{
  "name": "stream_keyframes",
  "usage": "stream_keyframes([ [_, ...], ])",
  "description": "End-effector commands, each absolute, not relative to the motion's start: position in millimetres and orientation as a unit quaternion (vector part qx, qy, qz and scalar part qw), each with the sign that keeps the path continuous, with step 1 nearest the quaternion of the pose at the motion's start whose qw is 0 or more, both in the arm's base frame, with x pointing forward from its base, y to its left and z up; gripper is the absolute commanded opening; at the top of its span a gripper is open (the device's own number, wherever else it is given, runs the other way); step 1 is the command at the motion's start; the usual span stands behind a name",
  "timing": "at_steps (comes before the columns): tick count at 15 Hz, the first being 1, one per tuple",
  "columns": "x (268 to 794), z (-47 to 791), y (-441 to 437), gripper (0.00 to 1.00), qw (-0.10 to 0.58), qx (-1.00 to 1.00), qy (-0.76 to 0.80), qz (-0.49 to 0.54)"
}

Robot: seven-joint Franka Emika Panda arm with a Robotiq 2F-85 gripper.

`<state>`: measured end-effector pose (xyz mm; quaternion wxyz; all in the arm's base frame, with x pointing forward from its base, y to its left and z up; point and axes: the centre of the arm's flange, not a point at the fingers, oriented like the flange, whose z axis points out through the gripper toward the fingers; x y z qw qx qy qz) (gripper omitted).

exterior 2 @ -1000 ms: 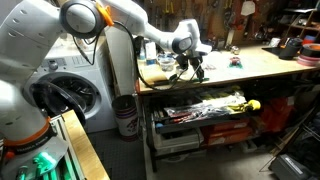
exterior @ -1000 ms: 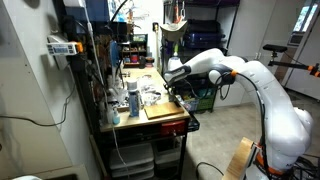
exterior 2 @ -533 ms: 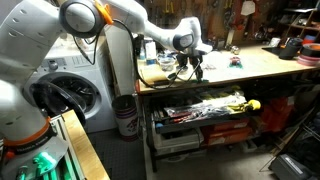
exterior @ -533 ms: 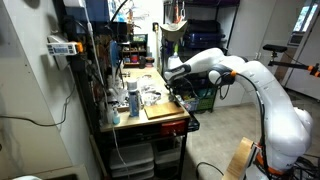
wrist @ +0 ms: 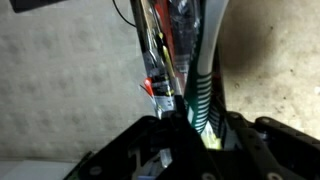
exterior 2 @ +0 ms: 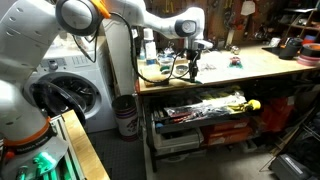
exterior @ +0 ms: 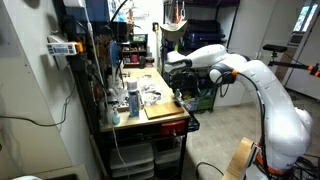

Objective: Pick up the green and white brush and put it on the brown board, pick up the green and white brush and scrub the brown board, put the green and white brush on the brown board

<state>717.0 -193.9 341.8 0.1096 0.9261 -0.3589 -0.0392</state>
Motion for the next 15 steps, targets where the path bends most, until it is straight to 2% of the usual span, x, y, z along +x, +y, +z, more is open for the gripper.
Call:
stream_keyframes([
  [1, 700.0, 342.1, -186.7, 0.07, 0.159, 0.906, -0.372, -0.127],
  [2, 693.7, 340.1, -185.3, 0.07, 0.18, 0.902, -0.368, -0.136],
  [3, 698.9, 340.1, -189.2, 0.28, 0.148, 0.912, -0.366, -0.112],
  [10, 695.4, 339.6, -186.1, 0.28, 0.169, 0.906, -0.368, -0.124],
  [11, 695.1, 336.8, -182.6, 0.07, 0.156, 0.909, -0.358, -0.143],
  [13, 692.4, 332.8, -175.1, 0.07, 0.129, 0.911, -0.337, -0.2],
  [15, 682.2, 330.3, -166.3, 0.07, 0.143, 0.894, -0.336, -0.261],
])
